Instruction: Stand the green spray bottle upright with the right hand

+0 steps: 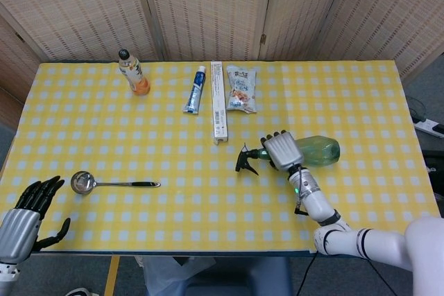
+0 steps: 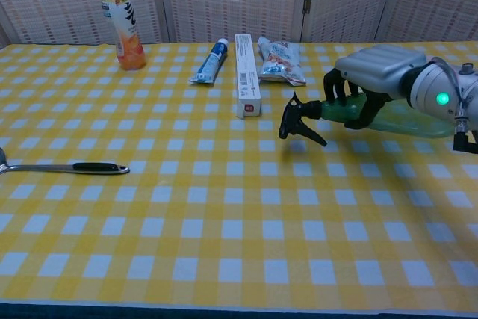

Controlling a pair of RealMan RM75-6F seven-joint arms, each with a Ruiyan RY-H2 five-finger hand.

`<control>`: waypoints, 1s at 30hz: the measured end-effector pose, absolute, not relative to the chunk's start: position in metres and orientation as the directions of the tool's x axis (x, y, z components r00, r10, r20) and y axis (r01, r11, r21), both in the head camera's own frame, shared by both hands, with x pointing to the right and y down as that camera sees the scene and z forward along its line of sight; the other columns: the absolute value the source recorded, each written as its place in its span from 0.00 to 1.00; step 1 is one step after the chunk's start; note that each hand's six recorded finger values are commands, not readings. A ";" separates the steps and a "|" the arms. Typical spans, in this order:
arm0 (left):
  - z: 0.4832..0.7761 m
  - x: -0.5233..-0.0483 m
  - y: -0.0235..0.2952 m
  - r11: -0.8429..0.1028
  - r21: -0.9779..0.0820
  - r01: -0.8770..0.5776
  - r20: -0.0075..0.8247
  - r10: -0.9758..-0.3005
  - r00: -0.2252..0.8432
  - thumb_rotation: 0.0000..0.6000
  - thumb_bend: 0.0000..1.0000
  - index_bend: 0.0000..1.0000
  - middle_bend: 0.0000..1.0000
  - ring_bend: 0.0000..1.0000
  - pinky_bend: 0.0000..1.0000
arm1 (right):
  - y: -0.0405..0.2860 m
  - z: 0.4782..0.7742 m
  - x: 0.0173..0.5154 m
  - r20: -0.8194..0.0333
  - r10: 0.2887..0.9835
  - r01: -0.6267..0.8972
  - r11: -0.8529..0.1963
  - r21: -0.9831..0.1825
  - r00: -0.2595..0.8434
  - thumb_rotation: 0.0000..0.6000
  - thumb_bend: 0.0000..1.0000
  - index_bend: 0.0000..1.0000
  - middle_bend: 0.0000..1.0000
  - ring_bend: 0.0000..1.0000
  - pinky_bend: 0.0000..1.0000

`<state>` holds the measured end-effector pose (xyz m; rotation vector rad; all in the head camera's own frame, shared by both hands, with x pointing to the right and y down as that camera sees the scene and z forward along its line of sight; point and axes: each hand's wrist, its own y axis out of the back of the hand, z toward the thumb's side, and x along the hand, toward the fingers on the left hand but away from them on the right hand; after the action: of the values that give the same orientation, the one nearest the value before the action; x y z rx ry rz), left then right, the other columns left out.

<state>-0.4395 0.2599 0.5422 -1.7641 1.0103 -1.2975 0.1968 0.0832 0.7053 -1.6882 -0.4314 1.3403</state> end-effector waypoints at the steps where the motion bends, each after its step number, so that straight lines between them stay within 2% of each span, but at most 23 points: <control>1: 0.542 -0.440 0.260 -0.439 -0.881 -0.174 0.408 -0.893 0.188 0.65 0.49 0.00 0.10 0.12 0.12 | 0.082 0.699 0.196 -0.568 0.741 -0.215 -0.527 -0.822 0.358 1.00 0.34 0.72 0.53 0.60 0.61; 5: 0.544 -0.439 0.260 -0.442 -0.881 -0.167 0.412 -0.892 0.186 0.65 0.49 0.00 0.10 0.12 0.12 | 0.077 0.680 0.194 -0.505 0.776 -0.051 -0.527 -0.848 0.379 1.00 0.34 0.73 0.53 0.60 0.61; 9: 0.547 -0.437 0.261 -0.449 -0.880 -0.153 0.421 -0.888 0.185 0.65 0.49 0.00 0.10 0.12 0.12 | 0.074 0.663 0.199 -0.456 0.809 0.182 -0.545 -0.819 0.370 1.00 0.34 0.72 0.53 0.62 0.61; 12: 0.549 -0.437 0.261 -0.455 -0.879 -0.146 0.429 -0.886 0.179 0.66 0.49 0.00 0.10 0.12 0.12 | 0.067 0.646 0.207 -0.405 0.846 0.372 -0.521 -0.768 0.348 1.00 0.34 0.72 0.53 0.63 0.61; 17: 0.554 -0.436 0.261 -0.466 -0.874 -0.136 0.442 -0.880 0.175 0.65 0.49 0.00 0.10 0.12 0.12 | 0.055 0.620 0.229 -0.302 0.917 0.690 -0.395 -0.606 0.260 1.00 0.34 0.72 0.53 0.63 0.62; 24: 0.557 -0.435 0.261 -0.472 -0.872 -0.128 0.449 -0.877 0.172 0.66 0.49 0.00 0.10 0.12 0.12 | 0.048 0.606 0.262 -0.169 0.976 0.906 -0.191 -0.378 0.136 1.00 0.34 0.72 0.52 0.63 0.62; 30: 0.560 -0.436 0.260 -0.481 -0.867 -0.128 0.458 -0.872 0.172 0.65 0.49 0.00 0.10 0.12 0.12 | 0.059 0.626 0.291 -0.121 0.992 0.974 -0.061 -0.220 0.035 1.00 0.34 0.73 0.50 0.62 0.62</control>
<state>-0.4355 0.2598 0.5597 -1.7580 0.9520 -1.3661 0.2909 0.0592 0.6258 -2.2030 -2.0988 0.3698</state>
